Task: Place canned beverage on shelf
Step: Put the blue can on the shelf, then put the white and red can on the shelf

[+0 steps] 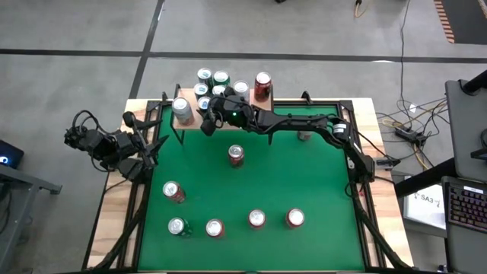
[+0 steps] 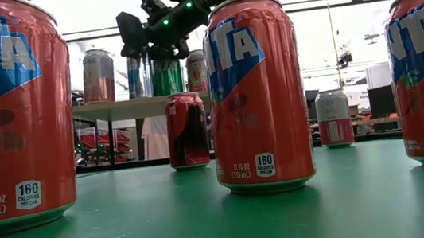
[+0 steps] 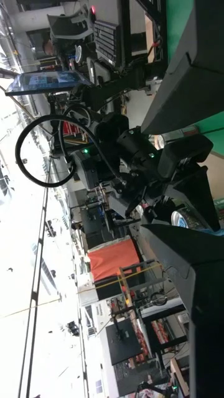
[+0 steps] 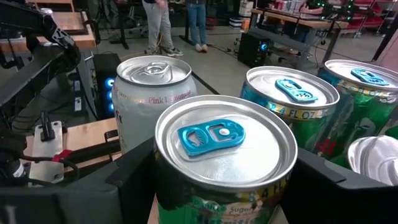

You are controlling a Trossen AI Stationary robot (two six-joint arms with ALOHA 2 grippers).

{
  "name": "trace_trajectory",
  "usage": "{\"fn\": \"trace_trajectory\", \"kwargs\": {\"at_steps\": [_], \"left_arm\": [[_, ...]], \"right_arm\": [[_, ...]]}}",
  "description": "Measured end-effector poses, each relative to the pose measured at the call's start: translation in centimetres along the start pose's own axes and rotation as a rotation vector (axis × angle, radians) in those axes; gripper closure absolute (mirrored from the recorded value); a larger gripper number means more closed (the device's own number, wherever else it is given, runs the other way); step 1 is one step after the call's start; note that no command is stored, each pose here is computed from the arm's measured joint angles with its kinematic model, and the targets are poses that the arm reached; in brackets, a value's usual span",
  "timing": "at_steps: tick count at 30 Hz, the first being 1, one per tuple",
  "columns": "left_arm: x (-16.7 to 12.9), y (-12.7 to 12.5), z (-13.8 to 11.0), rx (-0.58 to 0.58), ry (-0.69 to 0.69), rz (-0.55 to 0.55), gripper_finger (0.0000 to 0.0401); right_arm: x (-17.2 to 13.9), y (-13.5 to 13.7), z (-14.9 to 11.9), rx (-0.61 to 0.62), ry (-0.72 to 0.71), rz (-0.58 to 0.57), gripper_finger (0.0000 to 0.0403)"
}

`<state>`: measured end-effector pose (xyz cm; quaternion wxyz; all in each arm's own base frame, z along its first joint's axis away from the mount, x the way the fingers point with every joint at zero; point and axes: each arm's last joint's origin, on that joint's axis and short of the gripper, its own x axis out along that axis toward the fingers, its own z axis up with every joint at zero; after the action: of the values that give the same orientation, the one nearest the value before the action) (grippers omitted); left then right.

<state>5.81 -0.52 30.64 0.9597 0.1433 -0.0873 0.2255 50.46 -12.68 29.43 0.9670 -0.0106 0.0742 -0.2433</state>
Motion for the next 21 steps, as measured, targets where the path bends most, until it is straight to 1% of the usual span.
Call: {"fn": "trace_trajectory", "kwargs": {"at_steps": [5, 12, 21], "left_arm": [[0.0, 0.0, 0.0, 0.000, 0.000, 0.000, 0.0168], [0.0, 0.0, 0.0, 0.000, 0.000, 0.000, 0.0168], [0.0, 0.0, 0.0, 0.003, 0.000, 0.000, 0.0168]], "right_arm": [[-0.1, 0.0, 0.4, -0.003, -0.015, -0.001, 0.0134], [-0.4, 0.0, 1.9, -0.029, -0.049, 0.000, 0.0133], [-0.7, -0.1, 4.1, -0.059, -0.106, -0.004, 0.0144]]}}
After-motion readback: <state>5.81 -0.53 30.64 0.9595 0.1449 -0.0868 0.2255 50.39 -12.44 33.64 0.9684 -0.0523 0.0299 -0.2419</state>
